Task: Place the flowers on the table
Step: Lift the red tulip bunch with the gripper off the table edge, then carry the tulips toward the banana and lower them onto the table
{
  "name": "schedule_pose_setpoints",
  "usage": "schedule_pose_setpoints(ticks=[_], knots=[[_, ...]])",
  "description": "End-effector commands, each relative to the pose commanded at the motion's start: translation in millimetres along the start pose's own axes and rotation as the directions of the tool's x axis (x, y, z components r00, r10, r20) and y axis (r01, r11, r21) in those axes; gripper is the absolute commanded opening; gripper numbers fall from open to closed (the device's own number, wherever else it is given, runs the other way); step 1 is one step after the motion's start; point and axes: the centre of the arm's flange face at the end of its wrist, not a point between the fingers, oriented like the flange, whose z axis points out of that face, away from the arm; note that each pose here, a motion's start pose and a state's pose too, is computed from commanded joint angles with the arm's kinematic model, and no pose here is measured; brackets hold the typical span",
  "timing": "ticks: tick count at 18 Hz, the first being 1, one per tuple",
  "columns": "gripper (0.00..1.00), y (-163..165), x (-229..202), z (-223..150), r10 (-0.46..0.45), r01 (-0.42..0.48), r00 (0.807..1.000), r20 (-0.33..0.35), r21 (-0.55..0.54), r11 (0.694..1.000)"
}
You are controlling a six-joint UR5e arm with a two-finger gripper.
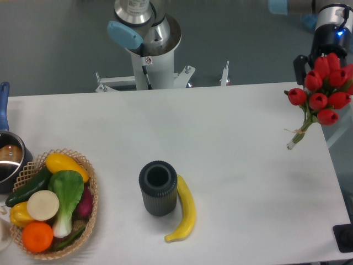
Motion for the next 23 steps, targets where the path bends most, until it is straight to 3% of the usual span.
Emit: schedule_pose_setpoints(ticks=[7,13,18,23], knots=[[0.45,-1,10,0,0.011,-0.01,1.0,0.015,-0.035,0.999],[0.45,-1,19,-2,0.05,-0.024,0.993,0.109,-0.23,0.973],[0.45,10,41,42,0.114,-0.053,0.987,0.112,-0.445,0.894],[0.45,37,60,97,0.18,-0.096,0.981,0.067,-0.641,0.761]])
